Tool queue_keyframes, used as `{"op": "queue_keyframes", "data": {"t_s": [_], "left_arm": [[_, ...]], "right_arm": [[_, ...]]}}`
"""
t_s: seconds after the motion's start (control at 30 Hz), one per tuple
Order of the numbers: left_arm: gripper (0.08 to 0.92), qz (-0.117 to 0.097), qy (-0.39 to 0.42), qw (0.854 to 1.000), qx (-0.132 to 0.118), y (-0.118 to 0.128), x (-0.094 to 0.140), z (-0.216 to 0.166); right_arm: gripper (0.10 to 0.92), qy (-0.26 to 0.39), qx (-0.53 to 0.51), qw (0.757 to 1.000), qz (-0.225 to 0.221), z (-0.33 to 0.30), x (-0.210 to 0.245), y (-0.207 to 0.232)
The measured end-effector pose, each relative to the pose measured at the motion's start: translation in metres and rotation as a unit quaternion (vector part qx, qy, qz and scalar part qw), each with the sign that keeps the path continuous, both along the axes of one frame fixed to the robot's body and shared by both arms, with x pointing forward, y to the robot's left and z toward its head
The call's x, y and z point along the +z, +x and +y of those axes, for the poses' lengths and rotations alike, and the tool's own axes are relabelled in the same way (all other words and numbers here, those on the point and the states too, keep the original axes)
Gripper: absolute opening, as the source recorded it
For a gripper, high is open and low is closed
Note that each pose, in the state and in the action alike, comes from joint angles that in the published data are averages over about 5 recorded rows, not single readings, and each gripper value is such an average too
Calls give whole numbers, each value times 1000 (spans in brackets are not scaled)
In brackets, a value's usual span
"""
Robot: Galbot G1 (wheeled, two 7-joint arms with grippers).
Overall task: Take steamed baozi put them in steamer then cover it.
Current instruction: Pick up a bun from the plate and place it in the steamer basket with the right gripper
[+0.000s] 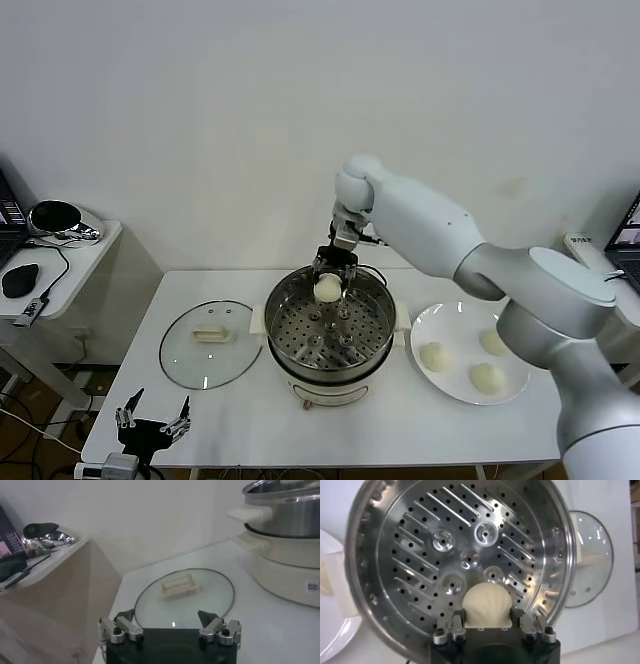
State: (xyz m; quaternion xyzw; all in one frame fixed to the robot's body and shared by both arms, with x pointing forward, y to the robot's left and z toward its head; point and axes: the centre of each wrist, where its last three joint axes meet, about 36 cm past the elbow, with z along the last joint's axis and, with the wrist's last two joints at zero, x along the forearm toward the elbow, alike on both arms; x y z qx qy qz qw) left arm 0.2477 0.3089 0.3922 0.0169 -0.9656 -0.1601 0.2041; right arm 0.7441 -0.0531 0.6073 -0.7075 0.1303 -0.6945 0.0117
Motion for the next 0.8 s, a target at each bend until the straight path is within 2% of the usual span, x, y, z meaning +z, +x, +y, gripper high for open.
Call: {"op": "queue_keyframes", "data": {"t_s": [0.3, 0.57, 0.8], "left_arm": [[823, 5, 0, 1000, -1, 1, -4, 3], [823, 5, -3, 1000, -2, 3, -6, 2], [823, 8, -2, 1000, -5, 3, -5, 3]], "right_arm": [[580, -7, -7, 1000, -4, 6, -18, 2], [785, 6, -15, 1000, -5, 1, -14, 6], [822, 36, -27, 999, -14, -18, 15, 7]]}}
